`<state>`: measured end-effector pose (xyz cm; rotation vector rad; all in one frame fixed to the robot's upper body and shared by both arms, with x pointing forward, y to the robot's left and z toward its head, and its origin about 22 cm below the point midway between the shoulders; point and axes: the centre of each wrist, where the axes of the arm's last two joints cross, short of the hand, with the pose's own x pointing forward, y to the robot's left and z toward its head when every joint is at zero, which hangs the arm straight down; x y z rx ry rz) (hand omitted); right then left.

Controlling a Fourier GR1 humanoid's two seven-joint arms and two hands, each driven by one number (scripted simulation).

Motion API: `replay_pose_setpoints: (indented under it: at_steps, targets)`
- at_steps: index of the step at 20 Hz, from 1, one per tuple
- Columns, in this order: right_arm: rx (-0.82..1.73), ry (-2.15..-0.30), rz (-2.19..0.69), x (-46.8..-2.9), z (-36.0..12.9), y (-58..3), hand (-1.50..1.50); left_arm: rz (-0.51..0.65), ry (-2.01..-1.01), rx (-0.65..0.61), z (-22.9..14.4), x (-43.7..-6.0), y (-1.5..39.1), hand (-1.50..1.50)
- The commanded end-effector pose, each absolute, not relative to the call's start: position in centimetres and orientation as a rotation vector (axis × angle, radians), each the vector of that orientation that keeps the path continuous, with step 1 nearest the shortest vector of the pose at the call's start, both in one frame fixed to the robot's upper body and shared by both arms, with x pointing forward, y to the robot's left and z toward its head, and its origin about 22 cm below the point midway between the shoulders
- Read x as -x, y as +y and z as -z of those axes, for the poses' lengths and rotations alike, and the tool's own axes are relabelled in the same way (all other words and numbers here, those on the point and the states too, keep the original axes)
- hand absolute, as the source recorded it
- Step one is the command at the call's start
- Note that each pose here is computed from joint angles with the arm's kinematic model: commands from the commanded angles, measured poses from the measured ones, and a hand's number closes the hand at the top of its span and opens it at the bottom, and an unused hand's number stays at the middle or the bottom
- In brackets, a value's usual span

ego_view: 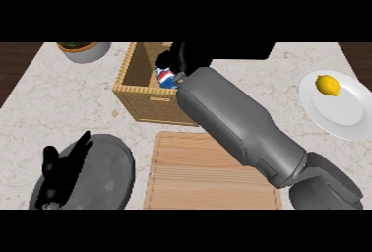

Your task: Pick the can from the cutting board and place it in the basket

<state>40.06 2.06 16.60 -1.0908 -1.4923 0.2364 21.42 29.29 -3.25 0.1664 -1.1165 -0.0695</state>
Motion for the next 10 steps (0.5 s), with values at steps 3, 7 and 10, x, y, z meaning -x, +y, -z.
replay_pose_setpoints:
  at_steps: [3, 7, 10]
  targets:
    - [1.018, -1.458, -0.036, -39.6, -18.2, 2.7, -1.5, 0.04, -1.004, -0.165, 5.9, -19.7, 30.1, 0.0]
    - [0.94, -1.468, 0.085, -39.6, -20.0, 2.1, -1.5, -0.006, -1.005, -0.171, 5.2, -19.1, 30.2, 0.0]
    - [0.984, -1.467, 0.117, -39.8, -18.4, -0.1, -1.5, -0.014, -0.993, -0.159, 5.6, -18.2, 30.1, 0.0]
